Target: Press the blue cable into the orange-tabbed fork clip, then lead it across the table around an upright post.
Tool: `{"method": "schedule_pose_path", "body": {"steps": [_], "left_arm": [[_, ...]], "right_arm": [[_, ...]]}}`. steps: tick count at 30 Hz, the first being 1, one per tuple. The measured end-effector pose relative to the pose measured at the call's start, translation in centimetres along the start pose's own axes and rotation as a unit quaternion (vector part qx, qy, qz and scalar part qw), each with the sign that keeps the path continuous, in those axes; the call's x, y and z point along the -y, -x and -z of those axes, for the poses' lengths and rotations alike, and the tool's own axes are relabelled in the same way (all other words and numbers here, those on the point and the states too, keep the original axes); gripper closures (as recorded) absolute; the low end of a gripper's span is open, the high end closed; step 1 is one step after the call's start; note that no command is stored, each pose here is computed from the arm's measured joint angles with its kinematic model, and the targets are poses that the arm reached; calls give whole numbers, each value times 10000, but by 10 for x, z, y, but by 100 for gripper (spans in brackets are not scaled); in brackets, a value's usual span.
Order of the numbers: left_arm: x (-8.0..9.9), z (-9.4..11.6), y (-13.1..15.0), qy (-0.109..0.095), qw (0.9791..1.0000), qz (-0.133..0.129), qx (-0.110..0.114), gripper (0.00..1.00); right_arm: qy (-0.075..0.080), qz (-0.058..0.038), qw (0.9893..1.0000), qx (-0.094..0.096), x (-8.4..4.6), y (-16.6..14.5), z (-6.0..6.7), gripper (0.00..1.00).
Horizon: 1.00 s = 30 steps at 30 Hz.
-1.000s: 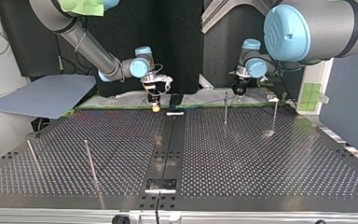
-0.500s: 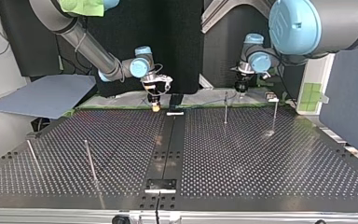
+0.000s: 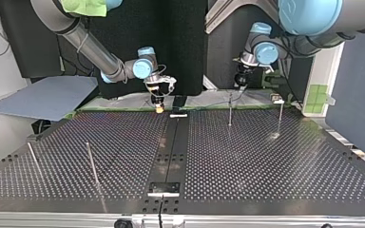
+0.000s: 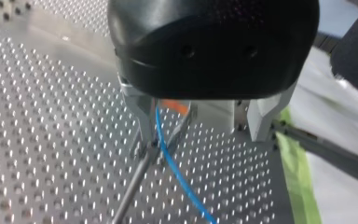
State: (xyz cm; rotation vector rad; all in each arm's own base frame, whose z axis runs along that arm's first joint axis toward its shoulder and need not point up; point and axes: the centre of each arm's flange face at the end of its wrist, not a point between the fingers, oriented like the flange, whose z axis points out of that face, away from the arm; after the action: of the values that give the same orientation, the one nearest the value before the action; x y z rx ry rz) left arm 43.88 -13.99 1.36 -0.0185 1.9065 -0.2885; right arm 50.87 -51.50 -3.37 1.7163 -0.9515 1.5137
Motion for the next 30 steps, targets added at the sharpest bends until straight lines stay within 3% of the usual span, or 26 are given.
{"method": "schedule_pose_path", "body": {"steps": [8,18,25,30], "left_arm": [[21,9,15,-356,9992,-109,160,3],[42,6,18,-798,9959,110,422,3],[43,8,16,-619,9963,449,389,3],[39,10,14,-386,9979,435,300,1]], "right_arm": [[-12,-12,10000,-5,2,0,0,100],[-24,-19,10000,6,3,2,1,100],[-77,-23,10000,1,4,2,1,100],[-91,-23,10000,-1,4,3,0,100]]}}
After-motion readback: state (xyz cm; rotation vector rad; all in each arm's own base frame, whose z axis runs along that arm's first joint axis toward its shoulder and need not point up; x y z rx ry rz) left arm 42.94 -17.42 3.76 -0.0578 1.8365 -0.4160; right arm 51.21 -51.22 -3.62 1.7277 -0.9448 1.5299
